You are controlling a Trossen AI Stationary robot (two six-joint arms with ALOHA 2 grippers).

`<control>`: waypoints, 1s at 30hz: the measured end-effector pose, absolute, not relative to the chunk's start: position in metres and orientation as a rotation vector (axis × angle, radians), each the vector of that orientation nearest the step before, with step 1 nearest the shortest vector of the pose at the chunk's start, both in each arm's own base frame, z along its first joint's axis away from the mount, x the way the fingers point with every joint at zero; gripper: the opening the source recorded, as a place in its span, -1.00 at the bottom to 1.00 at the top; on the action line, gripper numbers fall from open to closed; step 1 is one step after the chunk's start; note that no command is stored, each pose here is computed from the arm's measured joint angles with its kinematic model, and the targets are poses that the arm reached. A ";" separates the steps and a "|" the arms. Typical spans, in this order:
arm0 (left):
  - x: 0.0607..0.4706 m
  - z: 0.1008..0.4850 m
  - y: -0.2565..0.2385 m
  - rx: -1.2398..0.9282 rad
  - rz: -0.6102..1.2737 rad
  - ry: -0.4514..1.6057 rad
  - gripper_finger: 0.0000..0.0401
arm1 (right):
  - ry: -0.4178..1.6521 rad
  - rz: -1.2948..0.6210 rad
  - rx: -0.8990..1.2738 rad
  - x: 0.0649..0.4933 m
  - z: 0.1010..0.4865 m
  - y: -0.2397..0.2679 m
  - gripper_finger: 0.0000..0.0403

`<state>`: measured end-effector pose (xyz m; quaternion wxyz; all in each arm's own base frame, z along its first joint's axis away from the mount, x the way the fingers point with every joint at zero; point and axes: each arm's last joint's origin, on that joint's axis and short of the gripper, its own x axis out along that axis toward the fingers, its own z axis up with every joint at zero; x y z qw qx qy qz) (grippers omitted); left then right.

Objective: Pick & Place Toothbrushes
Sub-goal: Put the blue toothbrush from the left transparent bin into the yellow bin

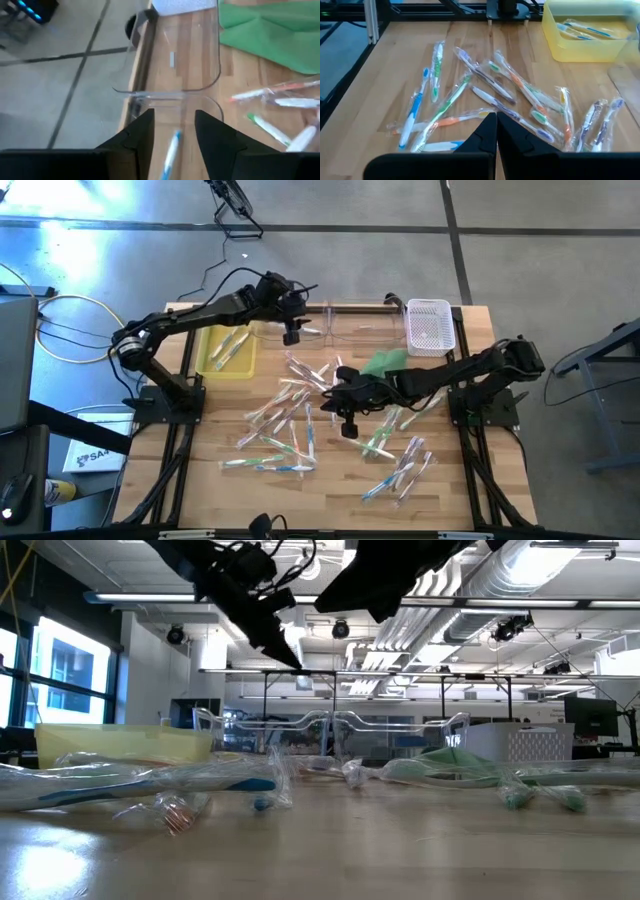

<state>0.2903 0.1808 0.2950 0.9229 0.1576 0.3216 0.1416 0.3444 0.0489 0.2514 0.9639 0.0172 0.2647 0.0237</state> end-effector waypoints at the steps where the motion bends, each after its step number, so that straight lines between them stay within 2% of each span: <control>1: 0.290 0.295 0.179 0.330 0.283 0.670 -0.39 | 0.536 0.049 0.027 0.344 0.251 0.048 -0.98; 14: 0.288 0.308 0.168 0.405 0.275 0.635 -0.97 | 0.571 0.069 0.047 0.342 0.243 0.039 -0.98; 22: 0.277 0.314 0.138 0.439 0.213 0.576 -0.97 | 0.538 0.063 0.101 0.335 0.224 0.034 -0.98; 30: 0.249 0.302 0.096 0.473 0.167 0.437 -0.97 | 0.441 0.081 0.113 0.315 0.241 0.024 -0.98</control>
